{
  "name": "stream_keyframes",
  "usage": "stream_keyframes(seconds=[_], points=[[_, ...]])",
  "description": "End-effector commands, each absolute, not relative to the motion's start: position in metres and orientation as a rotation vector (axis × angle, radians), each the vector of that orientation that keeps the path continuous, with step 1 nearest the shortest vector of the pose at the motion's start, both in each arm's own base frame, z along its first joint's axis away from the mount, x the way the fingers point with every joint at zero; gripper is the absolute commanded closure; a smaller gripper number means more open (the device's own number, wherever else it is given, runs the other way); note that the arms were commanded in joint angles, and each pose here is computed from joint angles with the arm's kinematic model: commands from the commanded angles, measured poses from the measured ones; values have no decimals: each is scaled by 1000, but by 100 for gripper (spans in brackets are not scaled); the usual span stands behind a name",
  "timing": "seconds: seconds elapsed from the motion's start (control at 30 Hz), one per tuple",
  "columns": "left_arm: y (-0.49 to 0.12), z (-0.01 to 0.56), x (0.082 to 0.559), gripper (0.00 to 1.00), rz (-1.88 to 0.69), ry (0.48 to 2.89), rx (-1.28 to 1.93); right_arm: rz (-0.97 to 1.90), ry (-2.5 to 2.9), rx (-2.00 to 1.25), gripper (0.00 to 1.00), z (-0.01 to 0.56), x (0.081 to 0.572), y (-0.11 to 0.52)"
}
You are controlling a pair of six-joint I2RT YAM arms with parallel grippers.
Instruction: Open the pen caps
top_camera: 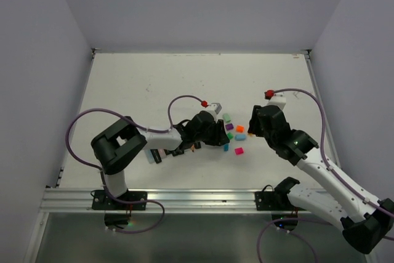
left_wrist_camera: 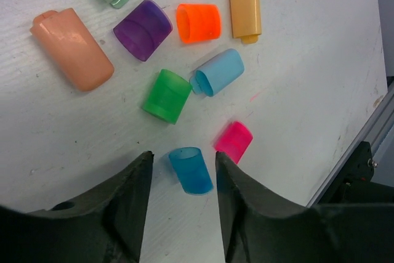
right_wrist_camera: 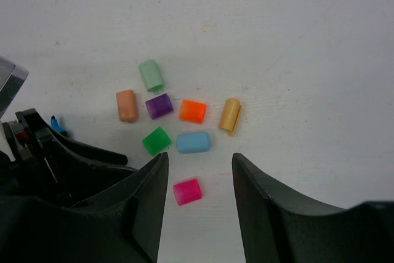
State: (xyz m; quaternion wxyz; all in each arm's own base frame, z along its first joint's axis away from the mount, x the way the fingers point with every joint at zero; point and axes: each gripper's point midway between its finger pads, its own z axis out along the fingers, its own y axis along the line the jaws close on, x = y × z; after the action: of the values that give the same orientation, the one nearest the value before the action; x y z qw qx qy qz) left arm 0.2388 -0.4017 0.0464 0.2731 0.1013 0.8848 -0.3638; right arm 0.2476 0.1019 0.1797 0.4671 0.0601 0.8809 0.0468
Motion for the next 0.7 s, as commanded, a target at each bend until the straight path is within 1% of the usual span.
stream_keyframes(seconds=[0.0,0.13,0.17,0.27,0.3,0.33,0.4,0.43,0.53,0.57,0.63,0.67], points=[[-410,66,253,49,-980,2306,233,128,2159,128,50,181,243,101],[-410,77,253,41,-996,2279,233,140,2180,115,50,174,238,102],[-409,81,253,33,-999,2271,230,143,2181,115,50,173,238,103],[-406,97,252,28,-1008,2236,229,141,2200,120,48,168,234,101],[-405,102,252,27,-1016,2222,228,137,2212,114,44,166,231,100],[-402,115,250,27,-1037,2194,224,137,2219,116,30,164,230,100],[-398,130,247,25,-1061,2154,221,141,2244,125,20,156,225,99],[-395,144,242,23,-1084,2122,224,150,2251,129,11,153,224,100],[-382,161,240,18,-1079,2071,197,185,2295,147,1,144,218,106],[-376,178,238,11,-1097,2028,184,191,2316,148,1,140,216,107],[-361,182,237,1,-1068,2009,146,215,2362,166,1,128,211,113],[-352,202,234,0,-1092,1953,122,219,2384,164,1,123,210,115]])
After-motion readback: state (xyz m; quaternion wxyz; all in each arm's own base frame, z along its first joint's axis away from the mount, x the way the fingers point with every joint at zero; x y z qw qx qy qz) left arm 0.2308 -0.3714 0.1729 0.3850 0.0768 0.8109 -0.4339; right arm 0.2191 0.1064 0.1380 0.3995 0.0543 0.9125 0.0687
